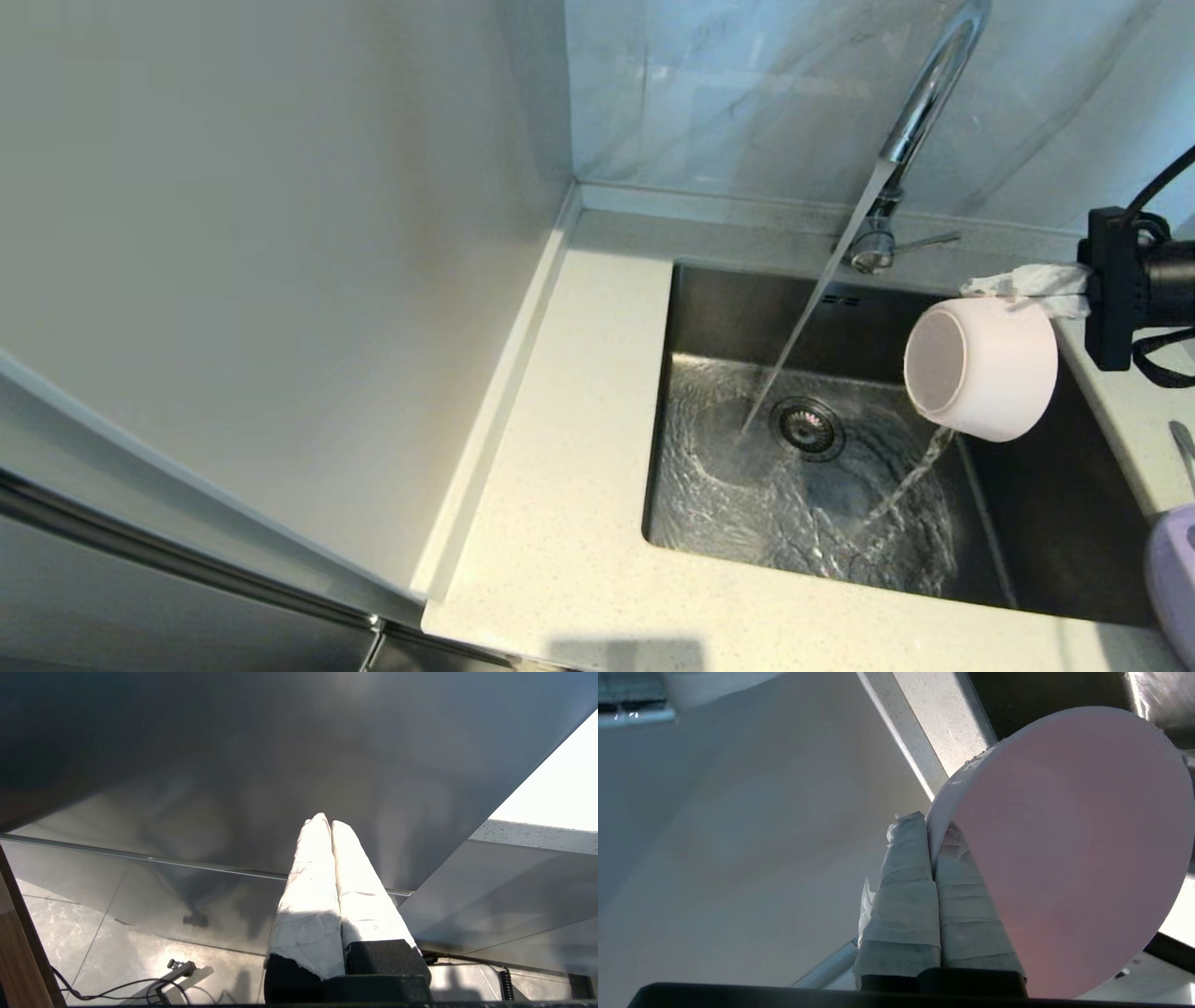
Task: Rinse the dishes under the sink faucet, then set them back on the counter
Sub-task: Rinse the bowl, then place the bowl on the table
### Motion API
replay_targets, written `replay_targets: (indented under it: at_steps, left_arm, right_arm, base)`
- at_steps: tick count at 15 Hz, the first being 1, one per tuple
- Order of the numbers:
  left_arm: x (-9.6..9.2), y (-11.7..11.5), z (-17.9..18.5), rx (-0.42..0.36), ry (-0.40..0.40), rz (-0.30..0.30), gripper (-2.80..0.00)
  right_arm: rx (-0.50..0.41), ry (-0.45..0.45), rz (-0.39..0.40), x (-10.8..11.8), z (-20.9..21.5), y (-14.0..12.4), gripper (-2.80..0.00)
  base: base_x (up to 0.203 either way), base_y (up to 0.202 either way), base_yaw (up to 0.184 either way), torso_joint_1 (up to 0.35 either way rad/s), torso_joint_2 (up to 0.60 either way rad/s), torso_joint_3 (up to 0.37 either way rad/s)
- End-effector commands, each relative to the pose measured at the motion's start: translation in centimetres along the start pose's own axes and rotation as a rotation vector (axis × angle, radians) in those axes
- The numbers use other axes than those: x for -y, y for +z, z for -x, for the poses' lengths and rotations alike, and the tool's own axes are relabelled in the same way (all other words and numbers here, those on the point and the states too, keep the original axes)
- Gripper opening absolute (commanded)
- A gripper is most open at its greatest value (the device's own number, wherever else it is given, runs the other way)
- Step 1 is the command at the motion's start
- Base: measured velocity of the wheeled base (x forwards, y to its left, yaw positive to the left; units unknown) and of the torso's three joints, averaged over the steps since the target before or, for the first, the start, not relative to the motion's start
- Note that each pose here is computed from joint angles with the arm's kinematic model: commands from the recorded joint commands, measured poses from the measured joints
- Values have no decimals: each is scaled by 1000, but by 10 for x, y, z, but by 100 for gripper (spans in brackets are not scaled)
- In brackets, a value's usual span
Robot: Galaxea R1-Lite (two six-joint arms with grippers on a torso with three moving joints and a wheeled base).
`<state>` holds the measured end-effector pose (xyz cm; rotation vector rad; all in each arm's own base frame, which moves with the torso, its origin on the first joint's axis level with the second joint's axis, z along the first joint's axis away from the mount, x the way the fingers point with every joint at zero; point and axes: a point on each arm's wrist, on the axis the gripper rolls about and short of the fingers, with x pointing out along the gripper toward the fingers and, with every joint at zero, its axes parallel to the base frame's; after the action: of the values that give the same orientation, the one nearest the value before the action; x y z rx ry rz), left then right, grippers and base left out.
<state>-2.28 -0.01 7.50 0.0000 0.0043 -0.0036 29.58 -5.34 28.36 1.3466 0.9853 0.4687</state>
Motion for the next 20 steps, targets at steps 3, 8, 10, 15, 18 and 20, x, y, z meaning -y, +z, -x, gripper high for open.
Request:
replay_targets:
  at_steps: [3,8,10,15,18,20]
  left_arm:
    - [0,0,0,0,-1,0,-280]
    - [0,0,0,0,1,0,-280]
    - [0,0,0,0,-1,0,-280]
    - [0,0,0,0,1,0,-280]
    - [0,0,0,0,1,0,-280]
    - [0,0,0,0,0,0,-280]
  right_arm:
    - [2,14,6,-3,2,3,-280]
    - [81,50,253,-14,18,2,-280]
    - [123,9,473,-9,22,-2,-280]
    - [290,-486,1167,15,36,3,-280]
    - [350,-767,1381,25,53,23,-280]
    - [346,-865,1455,30,59,33,-280]
  base:
    - [0,0,0,0,0,0]
    - [0,0,0,0,0,0]
    - [0,0,0,0,0,0]
    - [0,0,0,0,0,0]
    - [0,0,0,0,0,0]
    - [0,0,0,0,0,0]
